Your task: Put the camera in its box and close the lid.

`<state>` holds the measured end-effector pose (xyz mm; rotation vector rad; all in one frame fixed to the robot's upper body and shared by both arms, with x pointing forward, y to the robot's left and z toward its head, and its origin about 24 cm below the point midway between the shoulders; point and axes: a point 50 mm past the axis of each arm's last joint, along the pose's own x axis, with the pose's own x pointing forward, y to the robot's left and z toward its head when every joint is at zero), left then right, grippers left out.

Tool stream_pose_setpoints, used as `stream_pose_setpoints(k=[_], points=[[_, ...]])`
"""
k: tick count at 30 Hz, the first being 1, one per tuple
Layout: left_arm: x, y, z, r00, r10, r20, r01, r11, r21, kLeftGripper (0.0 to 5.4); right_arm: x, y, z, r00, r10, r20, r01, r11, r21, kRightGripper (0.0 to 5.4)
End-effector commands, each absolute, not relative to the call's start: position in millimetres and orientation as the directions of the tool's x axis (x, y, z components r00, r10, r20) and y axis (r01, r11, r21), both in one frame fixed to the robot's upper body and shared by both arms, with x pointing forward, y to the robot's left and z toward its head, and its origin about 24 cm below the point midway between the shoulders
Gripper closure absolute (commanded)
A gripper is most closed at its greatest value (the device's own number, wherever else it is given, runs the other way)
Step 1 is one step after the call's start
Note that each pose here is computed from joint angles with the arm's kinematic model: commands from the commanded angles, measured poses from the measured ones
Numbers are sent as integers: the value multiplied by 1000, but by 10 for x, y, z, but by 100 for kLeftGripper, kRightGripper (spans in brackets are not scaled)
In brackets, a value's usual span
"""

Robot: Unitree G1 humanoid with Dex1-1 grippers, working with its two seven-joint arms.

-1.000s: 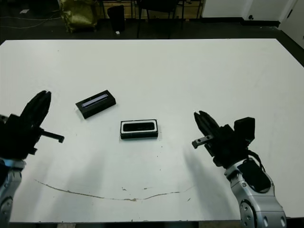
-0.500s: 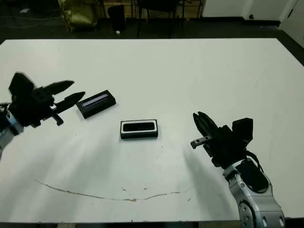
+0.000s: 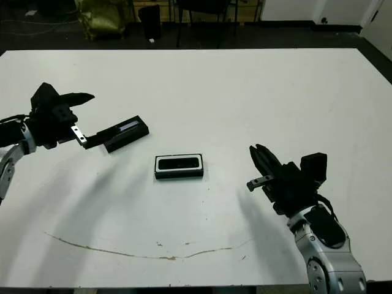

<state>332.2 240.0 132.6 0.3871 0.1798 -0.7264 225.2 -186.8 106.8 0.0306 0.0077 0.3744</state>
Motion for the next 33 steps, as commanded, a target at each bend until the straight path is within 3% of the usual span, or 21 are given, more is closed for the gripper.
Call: stream_pose_setpoints(k=[1, 6, 14, 21, 27, 33], points=[[3342, 2420, 1203, 720, -614, -325, 682, 712, 165, 1, 2257, -1884, 1028, 932, 361, -31, -360, 933, 26, 540], [3365, 2439, 1141, 708, -620, -337, 671, 740, 49, 1, 2270, -1872, 993, 930, 367, -27, -366, 930, 42, 540], [3481, 2450, 1096, 677, -614, -405, 676, 736, 14, 1, 2272, -1875, 947, 928, 371, -29, -369, 928, 39, 540], [3607, 2414, 1093, 647, -579, -496, 709, 696, 112, 1, 2259, -1890, 915, 928, 372, -33, -370, 928, 53, 540], [3634, 2381, 1019, 618, -597, -511, 735, 669, 106, 1, 2245, -1919, 910, 930, 367, -34, -364, 929, 63, 540], [3627, 2351, 965, 604, -595, -530, 774, 598, 210, 1, 2228, -1928, 929, 937, 347, -47, -344, 937, 53, 540]])
